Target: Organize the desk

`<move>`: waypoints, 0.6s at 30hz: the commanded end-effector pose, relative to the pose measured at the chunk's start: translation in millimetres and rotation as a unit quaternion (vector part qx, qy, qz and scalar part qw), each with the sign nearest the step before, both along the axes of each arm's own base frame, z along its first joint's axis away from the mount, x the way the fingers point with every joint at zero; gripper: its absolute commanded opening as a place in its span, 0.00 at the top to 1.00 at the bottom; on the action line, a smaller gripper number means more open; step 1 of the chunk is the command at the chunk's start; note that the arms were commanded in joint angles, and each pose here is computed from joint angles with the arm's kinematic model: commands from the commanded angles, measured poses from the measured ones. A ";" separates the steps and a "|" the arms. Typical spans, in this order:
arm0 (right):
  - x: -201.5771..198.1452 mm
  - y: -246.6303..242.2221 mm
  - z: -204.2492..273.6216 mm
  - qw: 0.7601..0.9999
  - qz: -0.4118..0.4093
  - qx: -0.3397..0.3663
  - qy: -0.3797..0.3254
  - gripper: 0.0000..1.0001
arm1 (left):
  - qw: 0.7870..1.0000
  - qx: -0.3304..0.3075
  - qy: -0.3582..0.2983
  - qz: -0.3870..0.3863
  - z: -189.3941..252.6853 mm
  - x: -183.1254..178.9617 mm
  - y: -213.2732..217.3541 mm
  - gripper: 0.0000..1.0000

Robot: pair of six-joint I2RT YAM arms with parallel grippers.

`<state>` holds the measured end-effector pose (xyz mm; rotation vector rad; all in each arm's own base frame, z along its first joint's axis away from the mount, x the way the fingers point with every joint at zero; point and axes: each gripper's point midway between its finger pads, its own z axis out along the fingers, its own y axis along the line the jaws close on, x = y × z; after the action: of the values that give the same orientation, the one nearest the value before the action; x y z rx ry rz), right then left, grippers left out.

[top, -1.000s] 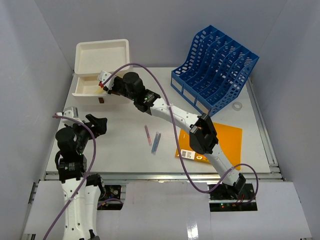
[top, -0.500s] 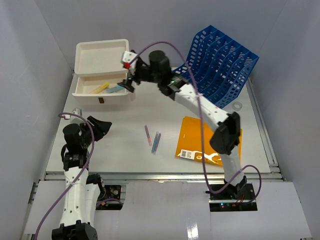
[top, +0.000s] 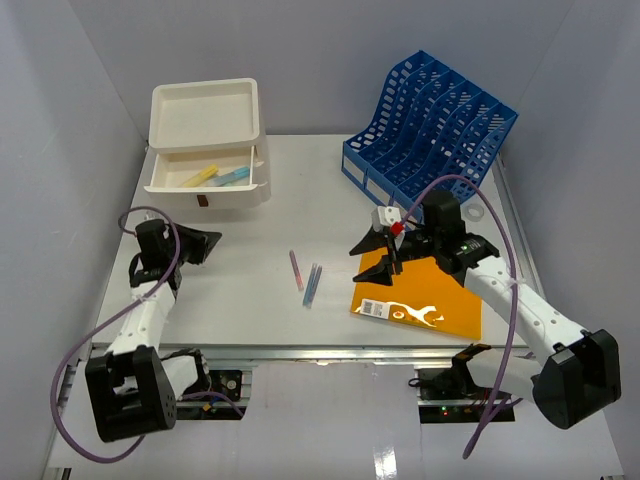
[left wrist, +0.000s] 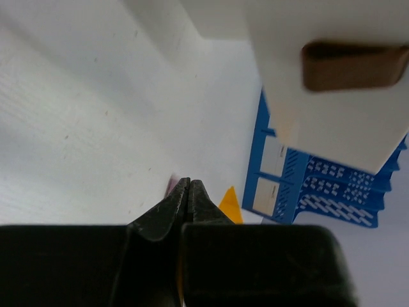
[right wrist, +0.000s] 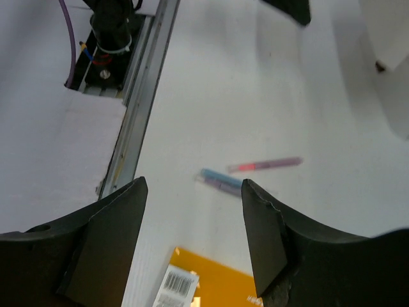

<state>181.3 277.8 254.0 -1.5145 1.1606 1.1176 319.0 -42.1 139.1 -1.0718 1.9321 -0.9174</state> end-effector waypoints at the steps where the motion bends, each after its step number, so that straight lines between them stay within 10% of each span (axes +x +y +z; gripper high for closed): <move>1: 6.1 -26.3 4.0 0.999 -0.021 0.038 0.003 0.34 | 0.997 0.002 -0.046 0.061 45.1 47.5 24.9 0.90; 6: 20.1 -50.6 -6.8 0.996 -0.062 0.059 0.017 0.34 | 0.996 0.002 -0.046 0.081 59.4 83.0 37.3 0.86; 13: 28.5 -65.7 -9.0 0.994 -0.085 0.062 0.024 0.36 | 0.994 0.007 -0.070 0.080 88.9 124.1 45.8 0.49; 18: 29.7 -67.7 -9.3 0.994 -0.090 0.062 0.023 0.36 | 0.995 0.009 -0.078 0.068 97.5 140.1 45.8 0.41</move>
<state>215.3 211.1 236.5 -1.2542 1.2650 1.0896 423.3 -11.9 175.5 -1.1900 1.8898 -0.8683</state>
